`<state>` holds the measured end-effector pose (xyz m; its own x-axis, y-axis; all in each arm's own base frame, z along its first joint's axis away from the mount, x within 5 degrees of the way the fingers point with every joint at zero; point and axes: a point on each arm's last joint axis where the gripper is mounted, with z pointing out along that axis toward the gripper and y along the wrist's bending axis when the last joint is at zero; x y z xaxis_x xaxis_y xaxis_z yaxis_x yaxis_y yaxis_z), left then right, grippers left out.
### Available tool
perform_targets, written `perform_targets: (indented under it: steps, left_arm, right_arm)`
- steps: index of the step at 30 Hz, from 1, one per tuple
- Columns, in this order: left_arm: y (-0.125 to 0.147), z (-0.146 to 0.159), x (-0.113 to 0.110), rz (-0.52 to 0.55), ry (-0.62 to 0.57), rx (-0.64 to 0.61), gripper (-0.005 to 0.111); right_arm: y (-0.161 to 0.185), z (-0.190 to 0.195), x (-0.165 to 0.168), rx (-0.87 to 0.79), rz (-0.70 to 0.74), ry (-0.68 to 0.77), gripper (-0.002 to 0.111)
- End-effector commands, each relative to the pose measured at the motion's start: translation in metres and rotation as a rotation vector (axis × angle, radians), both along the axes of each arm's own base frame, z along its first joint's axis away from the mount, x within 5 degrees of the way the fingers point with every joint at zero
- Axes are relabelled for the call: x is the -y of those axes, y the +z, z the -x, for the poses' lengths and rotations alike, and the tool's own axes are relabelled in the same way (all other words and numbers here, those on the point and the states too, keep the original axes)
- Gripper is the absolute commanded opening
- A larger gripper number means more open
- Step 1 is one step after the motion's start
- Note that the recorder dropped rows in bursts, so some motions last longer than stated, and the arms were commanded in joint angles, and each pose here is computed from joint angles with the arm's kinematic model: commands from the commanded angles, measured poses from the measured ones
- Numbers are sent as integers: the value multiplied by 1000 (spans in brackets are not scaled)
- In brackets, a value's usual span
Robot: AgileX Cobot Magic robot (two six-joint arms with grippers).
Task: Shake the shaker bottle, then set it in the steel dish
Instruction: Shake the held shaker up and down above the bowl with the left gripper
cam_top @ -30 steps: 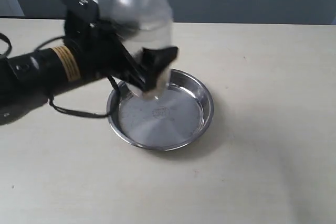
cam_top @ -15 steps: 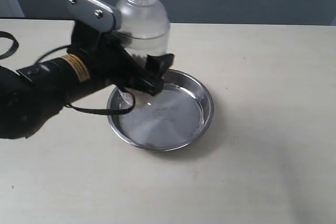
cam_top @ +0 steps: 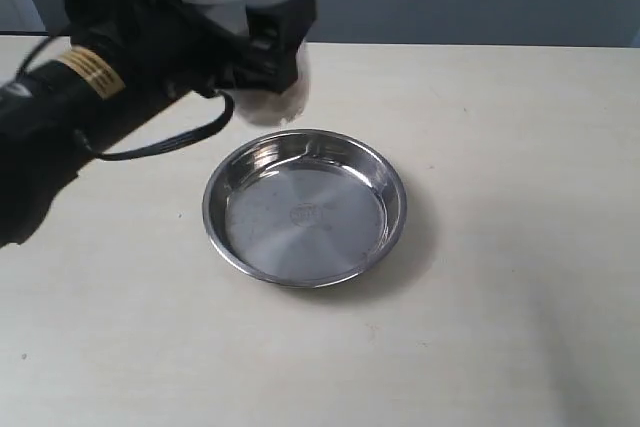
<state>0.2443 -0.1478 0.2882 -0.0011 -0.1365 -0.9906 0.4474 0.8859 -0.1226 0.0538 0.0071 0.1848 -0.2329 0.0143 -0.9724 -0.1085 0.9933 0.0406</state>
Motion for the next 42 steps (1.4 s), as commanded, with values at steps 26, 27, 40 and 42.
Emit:
perform_targets:
  steps: [26,27,40,42]
  left_arm:
    - [5,25,34,-78,-149,213,0]
    - [20,28,31,-66,-136,250,0]
    - [4,18,12,-28,-5,-13,0]
    - [-37,3,11,-53,57,-180,0]
  right_arm:
    - [1,0,0,15,0,3,-1]
    - [1,0,0,15,0,3,-1]
    - [1,0,0,15,0,3,-1]
    - [1,0,0,15,0,3,-1]
